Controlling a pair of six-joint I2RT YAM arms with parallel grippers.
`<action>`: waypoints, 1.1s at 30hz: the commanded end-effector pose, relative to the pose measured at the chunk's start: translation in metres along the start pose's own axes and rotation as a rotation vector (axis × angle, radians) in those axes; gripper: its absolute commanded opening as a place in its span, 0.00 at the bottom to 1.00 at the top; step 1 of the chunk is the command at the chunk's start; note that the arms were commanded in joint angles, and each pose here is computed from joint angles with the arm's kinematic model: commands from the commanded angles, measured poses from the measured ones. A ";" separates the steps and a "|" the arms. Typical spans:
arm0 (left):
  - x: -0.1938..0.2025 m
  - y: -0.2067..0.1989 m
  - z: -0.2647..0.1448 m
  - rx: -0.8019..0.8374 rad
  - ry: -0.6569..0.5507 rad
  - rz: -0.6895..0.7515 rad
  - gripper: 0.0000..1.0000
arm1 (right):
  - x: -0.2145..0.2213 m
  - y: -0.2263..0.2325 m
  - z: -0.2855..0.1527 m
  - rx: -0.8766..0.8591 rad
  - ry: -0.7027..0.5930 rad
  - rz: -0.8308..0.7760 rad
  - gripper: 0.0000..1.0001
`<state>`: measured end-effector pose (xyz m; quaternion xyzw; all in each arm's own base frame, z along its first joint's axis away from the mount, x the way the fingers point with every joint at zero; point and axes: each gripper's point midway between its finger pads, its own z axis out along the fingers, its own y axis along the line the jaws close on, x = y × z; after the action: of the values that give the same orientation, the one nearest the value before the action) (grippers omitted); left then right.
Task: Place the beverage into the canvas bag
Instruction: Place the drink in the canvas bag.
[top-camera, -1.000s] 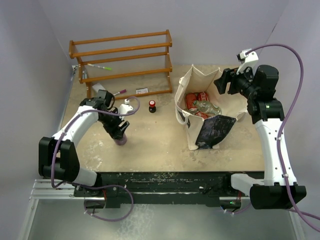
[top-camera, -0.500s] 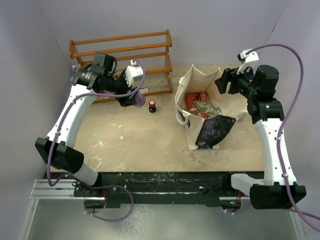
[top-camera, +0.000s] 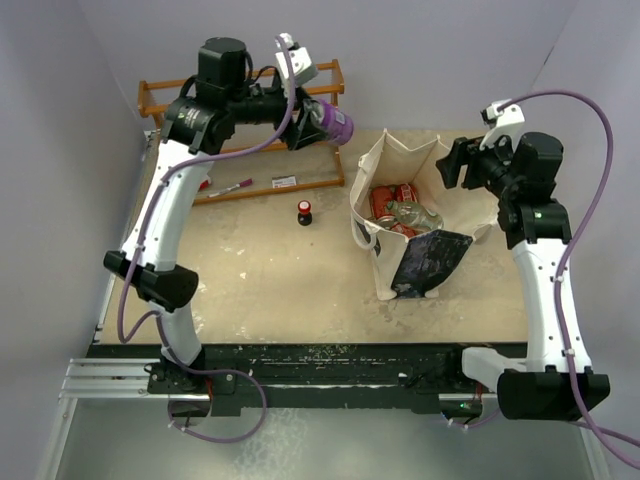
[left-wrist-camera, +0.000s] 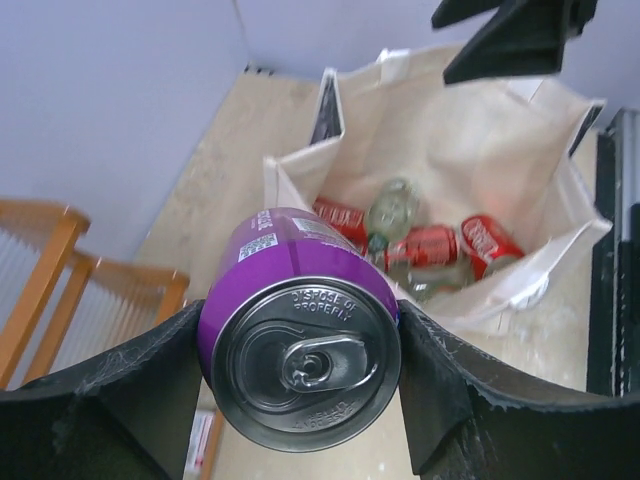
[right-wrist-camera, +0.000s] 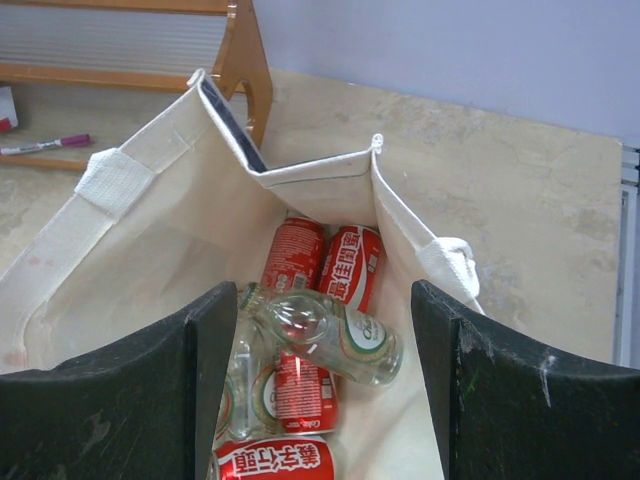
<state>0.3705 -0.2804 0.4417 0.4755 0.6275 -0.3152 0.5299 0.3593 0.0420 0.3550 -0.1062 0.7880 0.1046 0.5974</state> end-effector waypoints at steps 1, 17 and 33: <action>-0.068 -0.020 0.022 0.079 -0.206 0.065 0.00 | -0.015 -0.014 -0.015 0.057 -0.068 -0.005 0.72; 0.000 -0.076 0.158 0.204 -0.065 -0.012 0.00 | 0.005 -0.044 -0.054 0.178 -0.096 0.119 0.72; 0.068 -0.026 0.229 -0.058 0.048 0.232 0.00 | 0.018 -0.048 -0.058 0.193 -0.089 0.149 0.71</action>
<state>0.4080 -0.4721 0.2536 0.5343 0.6656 -0.2716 0.4447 0.3182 -0.0224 0.3368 0.0166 0.7902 0.0742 0.6081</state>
